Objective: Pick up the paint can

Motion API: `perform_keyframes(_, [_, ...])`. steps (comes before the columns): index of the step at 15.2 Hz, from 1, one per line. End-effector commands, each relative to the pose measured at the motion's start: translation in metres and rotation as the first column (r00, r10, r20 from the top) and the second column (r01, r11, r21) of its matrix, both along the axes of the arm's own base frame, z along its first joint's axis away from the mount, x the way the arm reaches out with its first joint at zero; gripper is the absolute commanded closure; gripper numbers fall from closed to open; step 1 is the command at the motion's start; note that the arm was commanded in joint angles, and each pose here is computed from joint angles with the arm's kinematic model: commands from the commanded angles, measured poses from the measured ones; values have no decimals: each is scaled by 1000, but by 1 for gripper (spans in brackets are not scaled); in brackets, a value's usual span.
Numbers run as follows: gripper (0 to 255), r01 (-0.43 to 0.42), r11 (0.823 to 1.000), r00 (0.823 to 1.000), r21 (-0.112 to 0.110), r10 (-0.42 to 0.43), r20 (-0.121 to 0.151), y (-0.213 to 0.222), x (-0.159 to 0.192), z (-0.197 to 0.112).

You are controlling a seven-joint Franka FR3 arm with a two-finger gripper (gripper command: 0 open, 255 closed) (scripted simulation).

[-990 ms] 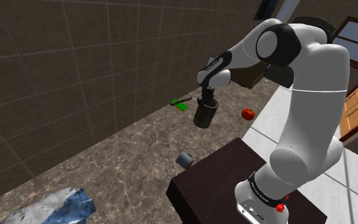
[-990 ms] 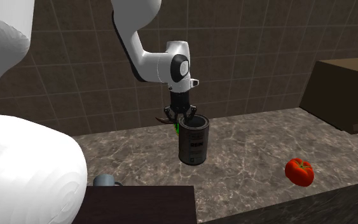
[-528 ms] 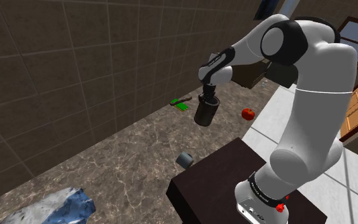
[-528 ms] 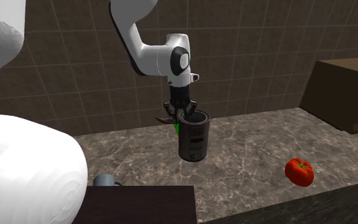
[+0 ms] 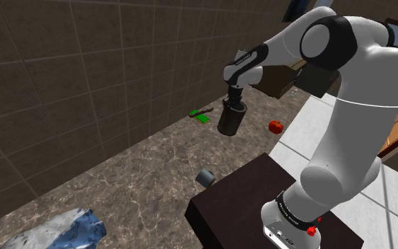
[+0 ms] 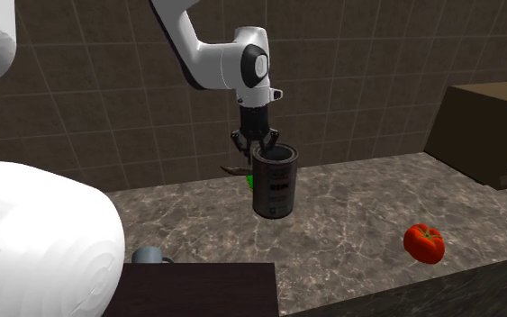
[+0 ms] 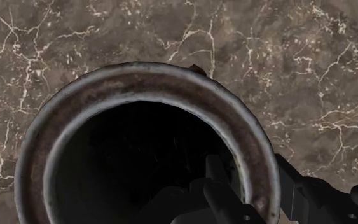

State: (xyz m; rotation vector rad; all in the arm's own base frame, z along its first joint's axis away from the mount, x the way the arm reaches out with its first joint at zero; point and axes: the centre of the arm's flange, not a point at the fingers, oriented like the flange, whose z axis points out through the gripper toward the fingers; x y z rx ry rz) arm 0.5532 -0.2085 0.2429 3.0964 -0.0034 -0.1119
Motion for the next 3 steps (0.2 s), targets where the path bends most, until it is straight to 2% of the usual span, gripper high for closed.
perform_keyframes(1, [255, 0, 1000, 1000, -1, 0, 3, -1, 1, 13])
perform_keyframes(3, [255, 0, 1000, 1000, -1, 0, 3, -1, 1, 14])
